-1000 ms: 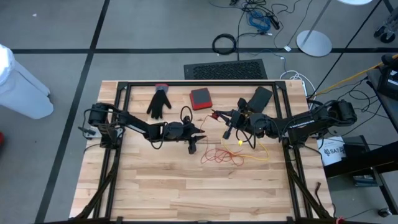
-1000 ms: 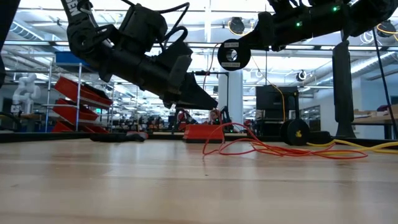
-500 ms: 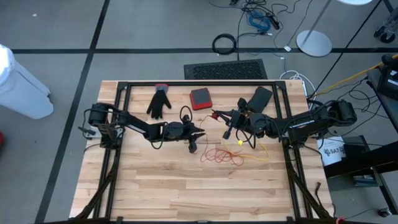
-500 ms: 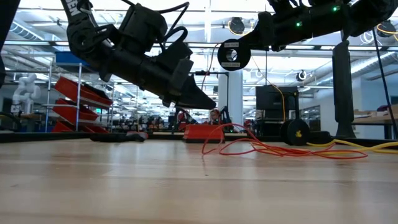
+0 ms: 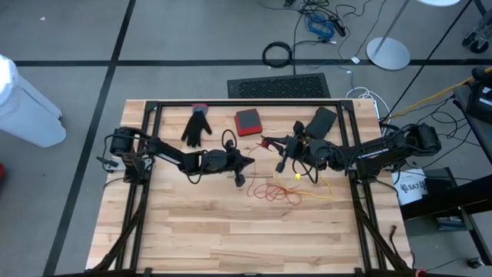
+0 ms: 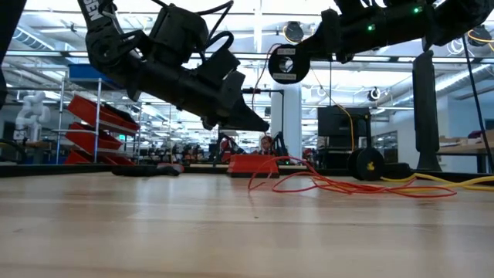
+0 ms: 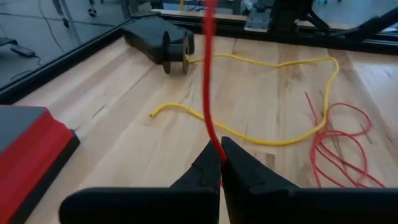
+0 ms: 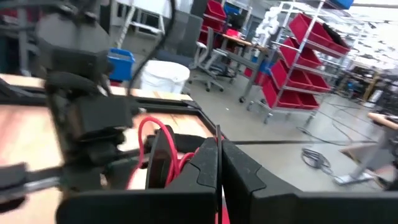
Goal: Coil cords
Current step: Coil the red wire onto the spool
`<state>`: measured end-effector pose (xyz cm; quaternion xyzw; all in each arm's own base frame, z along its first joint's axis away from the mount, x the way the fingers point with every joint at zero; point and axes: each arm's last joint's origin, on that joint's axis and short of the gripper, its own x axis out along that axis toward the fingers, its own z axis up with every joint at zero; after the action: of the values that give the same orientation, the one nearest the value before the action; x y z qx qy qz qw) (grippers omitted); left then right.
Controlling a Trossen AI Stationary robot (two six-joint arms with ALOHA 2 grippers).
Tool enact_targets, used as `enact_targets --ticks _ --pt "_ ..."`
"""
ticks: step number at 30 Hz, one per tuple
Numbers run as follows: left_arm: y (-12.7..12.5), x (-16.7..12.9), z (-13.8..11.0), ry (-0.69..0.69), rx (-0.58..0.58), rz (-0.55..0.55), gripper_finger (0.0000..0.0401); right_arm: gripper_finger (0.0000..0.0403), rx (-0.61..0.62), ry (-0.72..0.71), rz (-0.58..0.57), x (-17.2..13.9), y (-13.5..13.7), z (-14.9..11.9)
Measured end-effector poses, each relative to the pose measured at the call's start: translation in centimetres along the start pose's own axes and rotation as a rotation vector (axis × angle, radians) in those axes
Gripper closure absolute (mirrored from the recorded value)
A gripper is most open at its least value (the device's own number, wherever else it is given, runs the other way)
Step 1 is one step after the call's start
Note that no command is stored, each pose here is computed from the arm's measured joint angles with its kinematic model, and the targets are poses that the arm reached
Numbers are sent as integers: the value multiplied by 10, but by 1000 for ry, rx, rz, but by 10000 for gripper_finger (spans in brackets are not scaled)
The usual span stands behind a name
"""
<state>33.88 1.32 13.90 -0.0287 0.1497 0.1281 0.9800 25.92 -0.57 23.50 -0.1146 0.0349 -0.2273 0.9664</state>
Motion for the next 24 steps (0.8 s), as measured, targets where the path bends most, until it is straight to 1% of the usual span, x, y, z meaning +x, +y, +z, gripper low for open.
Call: enact_targets --ticks 3,7,12,18,24 --pt "3 7 -1 6 -2 19 398 403 20 -24 24 0 0 2" --pt "9 14 0 9 12 44 399 403 18 -15 27 0 1 1" --pt "19 15 0 24 14 63 399 403 -4 31 25 0 1 -4" --pt "26 15 -1 47 29 69 400 403 2 67 23 1 -1 -7" --pt "35 15 3 37 19 96 400 403 14 100 36 -4 -3 -7"
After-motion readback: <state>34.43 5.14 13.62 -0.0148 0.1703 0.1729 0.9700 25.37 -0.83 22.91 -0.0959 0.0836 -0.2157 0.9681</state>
